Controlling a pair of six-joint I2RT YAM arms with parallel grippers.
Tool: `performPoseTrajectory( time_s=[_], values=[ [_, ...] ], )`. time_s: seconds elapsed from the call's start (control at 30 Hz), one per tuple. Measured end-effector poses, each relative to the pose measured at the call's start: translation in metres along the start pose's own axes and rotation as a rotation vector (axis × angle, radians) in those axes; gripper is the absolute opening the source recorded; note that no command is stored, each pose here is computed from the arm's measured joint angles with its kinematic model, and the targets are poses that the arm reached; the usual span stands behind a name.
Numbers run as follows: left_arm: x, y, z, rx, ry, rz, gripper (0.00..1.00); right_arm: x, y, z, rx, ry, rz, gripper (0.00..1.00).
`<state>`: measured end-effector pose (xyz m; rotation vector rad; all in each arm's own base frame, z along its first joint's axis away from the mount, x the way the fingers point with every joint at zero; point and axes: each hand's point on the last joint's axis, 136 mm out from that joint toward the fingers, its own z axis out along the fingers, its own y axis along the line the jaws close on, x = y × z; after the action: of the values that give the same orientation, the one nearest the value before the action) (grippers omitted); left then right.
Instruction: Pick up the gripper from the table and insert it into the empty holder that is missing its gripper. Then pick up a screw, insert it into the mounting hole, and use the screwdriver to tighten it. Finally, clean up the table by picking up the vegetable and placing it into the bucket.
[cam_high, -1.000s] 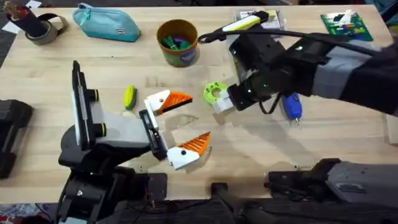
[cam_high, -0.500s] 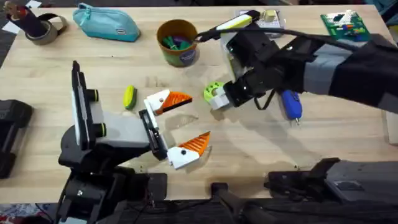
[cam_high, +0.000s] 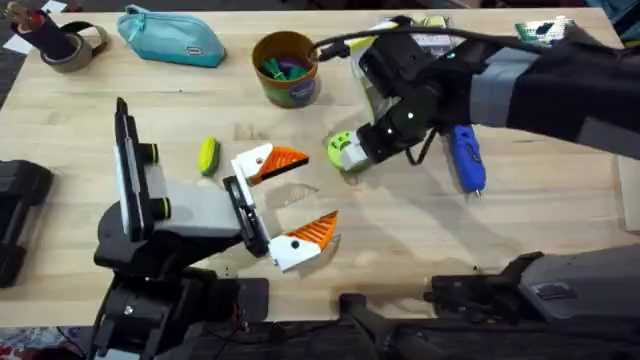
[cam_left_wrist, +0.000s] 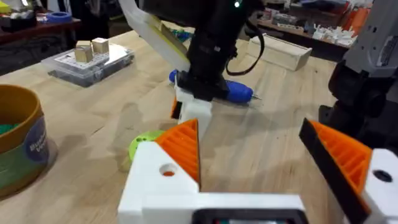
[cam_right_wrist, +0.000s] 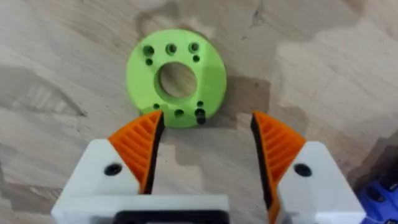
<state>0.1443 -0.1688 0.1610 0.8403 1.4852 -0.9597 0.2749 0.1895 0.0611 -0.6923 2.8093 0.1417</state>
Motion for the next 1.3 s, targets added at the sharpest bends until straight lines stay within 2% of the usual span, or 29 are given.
performPoseTrajectory(
  time_s=[0.23, 0.57, 0.77, 1.03, 1.3],
  values=[
    [0.0, 0.0, 0.0, 0.0, 0.0, 0.0, 0.989, -0.002, 0.0, -0.002, -0.001, -0.004, -0.011, 0.658],
    [0.0, 0.0, 0.0, 0.0, 0.0, 0.0, 0.989, 0.006, 0.002, 0.008, -0.002, 0.048, -0.018, 0.501],
    [0.0, 0.0, 0.0, 0.0, 0.0, 0.0, 0.989, 0.004, 0.007, 0.007, -0.007, 0.04, -0.038, 0.449],
    [0.0, 0.0, 0.0, 0.0, 0.0, 0.0, 0.989, -0.007, 0.009, 0.001, 0.003, 0.011, -0.049, 0.434],
    [0.0, 0.0, 0.0, 0.0, 0.0, 0.0, 0.989, -0.004, 0.008, 0.001, 0.005, 0.023, -0.053, 0.267]
  ],
)
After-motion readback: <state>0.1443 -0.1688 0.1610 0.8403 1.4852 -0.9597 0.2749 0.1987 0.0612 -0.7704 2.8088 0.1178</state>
